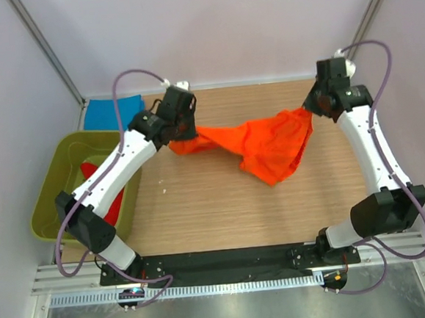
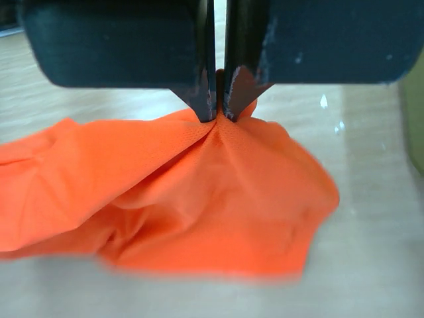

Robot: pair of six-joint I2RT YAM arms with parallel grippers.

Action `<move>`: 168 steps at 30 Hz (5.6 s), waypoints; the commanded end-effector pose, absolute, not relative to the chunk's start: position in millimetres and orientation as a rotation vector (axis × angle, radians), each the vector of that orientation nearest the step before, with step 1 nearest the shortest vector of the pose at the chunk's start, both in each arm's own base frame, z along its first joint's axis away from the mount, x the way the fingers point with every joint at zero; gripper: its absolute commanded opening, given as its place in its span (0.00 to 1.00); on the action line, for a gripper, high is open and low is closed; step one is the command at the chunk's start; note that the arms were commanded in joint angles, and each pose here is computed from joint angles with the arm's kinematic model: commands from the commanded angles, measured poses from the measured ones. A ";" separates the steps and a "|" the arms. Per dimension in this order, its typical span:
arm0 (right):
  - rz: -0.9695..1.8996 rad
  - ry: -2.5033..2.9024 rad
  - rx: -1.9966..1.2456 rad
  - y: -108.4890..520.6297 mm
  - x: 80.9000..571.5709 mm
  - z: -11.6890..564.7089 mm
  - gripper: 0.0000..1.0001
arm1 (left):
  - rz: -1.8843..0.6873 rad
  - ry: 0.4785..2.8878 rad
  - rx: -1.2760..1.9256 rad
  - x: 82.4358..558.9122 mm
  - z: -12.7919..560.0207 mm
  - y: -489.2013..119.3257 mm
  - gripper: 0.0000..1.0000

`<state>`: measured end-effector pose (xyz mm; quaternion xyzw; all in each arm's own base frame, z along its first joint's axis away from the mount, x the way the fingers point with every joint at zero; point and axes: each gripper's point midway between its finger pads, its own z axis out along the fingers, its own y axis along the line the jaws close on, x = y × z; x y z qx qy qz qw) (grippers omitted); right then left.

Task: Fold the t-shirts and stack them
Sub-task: Flatten the tshirt out

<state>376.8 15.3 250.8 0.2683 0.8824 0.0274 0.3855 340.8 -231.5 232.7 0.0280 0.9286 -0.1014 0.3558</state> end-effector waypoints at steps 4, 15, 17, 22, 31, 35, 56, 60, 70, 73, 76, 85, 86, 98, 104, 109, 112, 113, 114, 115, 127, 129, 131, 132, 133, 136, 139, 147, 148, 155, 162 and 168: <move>0.014 2.036 0.718 -10.3 354.9 346.8 0.01 | -0.169 2.333 0.092 320.1 293.8 -198.0 0.00; -0.060 1.932 0.695 -30.2 291.1 391.8 0.01 | -0.330 2.328 0.150 272.5 315.6 -191.3 0.00; -0.081 1.933 0.679 -32.0 298.0 393.6 0.01 | -0.376 2.326 0.192 274.6 313.1 -202.0 0.00; -0.127 2.076 0.619 -24.9 359.5 341.1 0.01 | -0.457 2.453 0.228 306.0 257.9 -232.8 0.00; -0.008 2.345 0.536 3.2 473.5 204.3 0.02 | -0.532 2.691 0.243 365.3 153.0 -275.7 0.00; -0.026 2.418 0.553 -2.1 504.0 167.3 0.27 | -0.459 2.752 0.139 404.2 119.0 -263.4 0.07; 0.337 2.582 1.038 60.4 297.7 96.8 0.49 | -0.434 2.561 0.344 317.3 183.0 -228.4 0.54; 0.297 2.602 1.089 58.6 281.9 76.3 0.48 | -0.429 2.575 0.366 311.3 175.5 -227.7 0.54; 0.268 2.584 1.135 54.8 269.9 50.3 0.41 | -0.445 2.566 0.380 310.1 177.9 -229.6 0.54; 0.262 2.592 1.142 54.7 267.3 43.1 0.38 | -0.445 2.566 0.380 311.2 177.5 -230.3 0.54; 0.254 2.593 1.148 53.9 267.2 38.1 0.34 | -0.448 2.568 0.382 311.6 177.3 -231.2 0.54; 0.216 2.619 1.152 52.5 261.8 23.2 0.30 | -0.439 2.579 0.383 312.5 173.9 -231.0 0.54; 0.216 2.618 1.149 52.5 262.3 23.0 0.31 | -0.441 2.578 0.384 312.6 174.5 -231.4 0.53; 0.160 2.580 1.163 46.8 265.5 16.0 0.33 | -0.439 2.578 0.390 312.3 175.0 -231.0 0.54; 0.170 2.562 1.186 47.3 265.2 9.9 0.32 | -0.438 2.574 0.393 312.0 176.1 -231.1 0.54; 0.167 2.547 1.184 45.2 266.7 15.5 0.20 | -0.437 2.574 0.393 312.0 176.1 -230.4 0.54; 0.183 2.524 1.177 45.7 270.2 27.4 0.12 | -0.437 2.572 0.395 311.2 177.1 -229.8 0.54; 0.188 2.518 1.177 46.2 270.7 30.7 0.11 | -0.439 2.568 0.394 311.7 178.0 -230.1 0.54; 0.205 2.512 1.179 47.1 271.6 33.6 0.11 | -0.443 2.568 0.395 311.4 178.0 -230.5 0.54; 0.222 2.504 1.179 49.3 273.3 37.0 0.11 | -0.444 2.566 0.397 311.3 178.6 -231.2 0.54; 0.272 2.503 1.182 55.3 279.0 41.0 0.19 | -0.443 2.570 0.392 310.8 177.5 -230.3 0.54; 0.274 2.497 1.180 55.2 280.6 41.8 0.20 | -0.444 2.572 0.394 310.7 177.0 -230.5 0.54; 0.280 2.491 1.172 55.7 282.7 43.5 0.20 | -0.448 2.572 0.396 310.4 177.1 -230.9 0.54; 0.285 2.486 1.170 55.7 284.0 44.7 0.20 | -0.445 2.572 0.393 310.7 177.0 -230.6 0.54; 0.292 2.476 1.168 55.9 286.7 46.0 0.20 | -0.448 2.571 0.396 310.6 177.6 -231.1 0.54; 0.301 2.465 1.158 56.7 291.0 49.5 0.20 | -0.444 2.570 0.396 311.0 177.1 -230.6 0.54; 0.294 2.473 1.153 56.4 292.1 47.9 0.20 | -0.444 2.574 0.399 310.4 176.7 -230.4 0.54; 0.355 2.492 1.145 65.4 294.6 48.6 0.22 | -0.447 2.573 0.398 311.1 176.8 -231.3 0.54; 0.357 2.498 1.142 66.4 294.4 48.6 0.23 | -0.446 2.575 0.398 310.8 176.7 -231.1 0.54; 0.355 2.522 1.132 68.2 292.6 51.8 0.26 | -0.438 2.578 0.398 311.2 175.3 -230.4 0.54; 0.296 2.554 1.119 63.4 286.0 55.7 0.32 | -0.438 2.581 0.399 311.2 174.6 -230.6 0.54; 0.244 2.602 1.076 58.9 276.1 61.2 0.33 | -0.435 2.582 0.401 311.8 173.6 -230.7 0.54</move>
